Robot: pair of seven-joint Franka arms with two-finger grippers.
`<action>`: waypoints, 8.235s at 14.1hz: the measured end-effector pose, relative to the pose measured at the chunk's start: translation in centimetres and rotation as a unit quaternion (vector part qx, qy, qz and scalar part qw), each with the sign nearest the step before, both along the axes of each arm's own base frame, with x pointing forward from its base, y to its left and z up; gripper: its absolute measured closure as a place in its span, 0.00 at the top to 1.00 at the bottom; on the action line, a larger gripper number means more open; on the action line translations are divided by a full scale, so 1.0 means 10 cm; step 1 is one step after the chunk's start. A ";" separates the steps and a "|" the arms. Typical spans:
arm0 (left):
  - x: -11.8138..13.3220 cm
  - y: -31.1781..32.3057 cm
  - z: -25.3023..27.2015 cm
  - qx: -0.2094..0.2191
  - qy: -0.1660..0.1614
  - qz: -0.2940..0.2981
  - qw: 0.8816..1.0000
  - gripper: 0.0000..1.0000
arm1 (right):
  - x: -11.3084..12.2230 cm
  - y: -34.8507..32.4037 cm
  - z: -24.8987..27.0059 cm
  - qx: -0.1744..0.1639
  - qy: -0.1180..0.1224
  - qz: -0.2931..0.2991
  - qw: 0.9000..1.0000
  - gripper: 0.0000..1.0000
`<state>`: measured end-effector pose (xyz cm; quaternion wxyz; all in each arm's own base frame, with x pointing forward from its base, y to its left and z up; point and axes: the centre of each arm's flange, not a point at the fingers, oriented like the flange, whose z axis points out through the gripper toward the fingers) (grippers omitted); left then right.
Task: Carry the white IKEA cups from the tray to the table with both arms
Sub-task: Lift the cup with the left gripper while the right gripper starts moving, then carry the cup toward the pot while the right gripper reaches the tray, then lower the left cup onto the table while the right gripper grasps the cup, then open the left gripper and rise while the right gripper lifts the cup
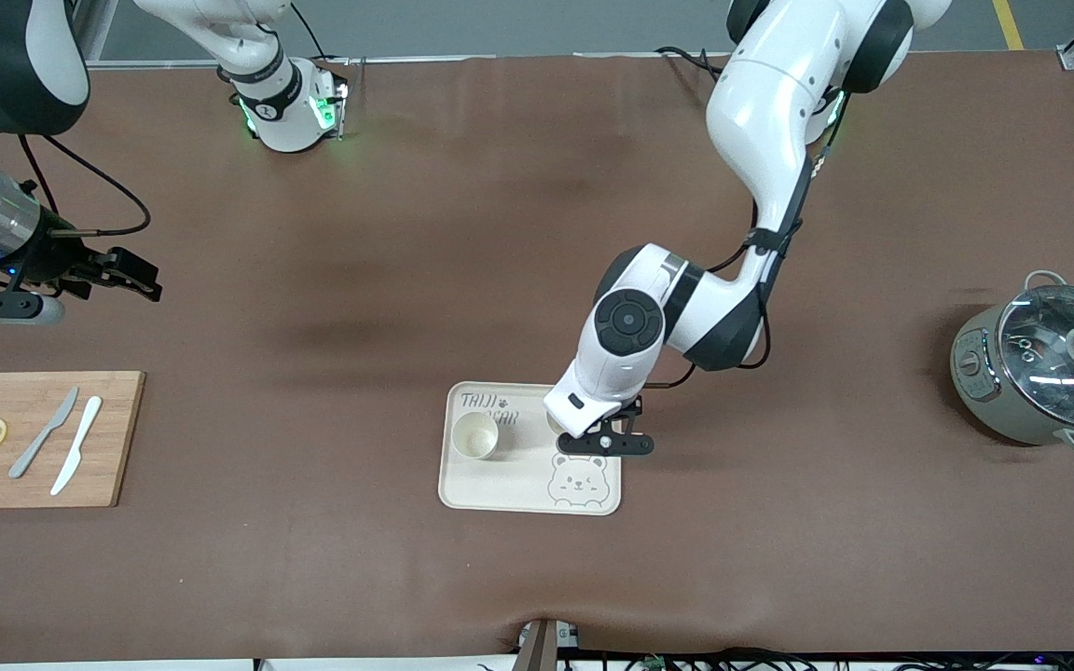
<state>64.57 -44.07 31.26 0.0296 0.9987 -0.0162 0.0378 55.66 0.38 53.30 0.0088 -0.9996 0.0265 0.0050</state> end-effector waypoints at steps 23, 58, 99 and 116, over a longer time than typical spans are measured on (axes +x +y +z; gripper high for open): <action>-0.59 1.82 1.23 -0.002 -0.001 -0.111 0.994 0.04 | 0.33 1.82 -0.17 0.037 -0.054 -0.189 0.980 1.00; -1.53 4.75 -0.27 0.004 -0.025 -0.215 0.976 0.04 | 0.70 3.85 -2.41 -0.011 -0.073 -0.400 0.914 1.00; -1.51 4.59 -0.93 0.003 -0.017 -0.216 0.976 0.77 | 0.79 3.82 -3.02 -0.007 -0.081 -0.360 0.929 0.61; -1.37 4.60 -0.47 -0.007 -0.033 -0.207 0.978 1.00 | 0.80 3.85 -2.98 -0.002 -0.084 -0.359 0.930 0.03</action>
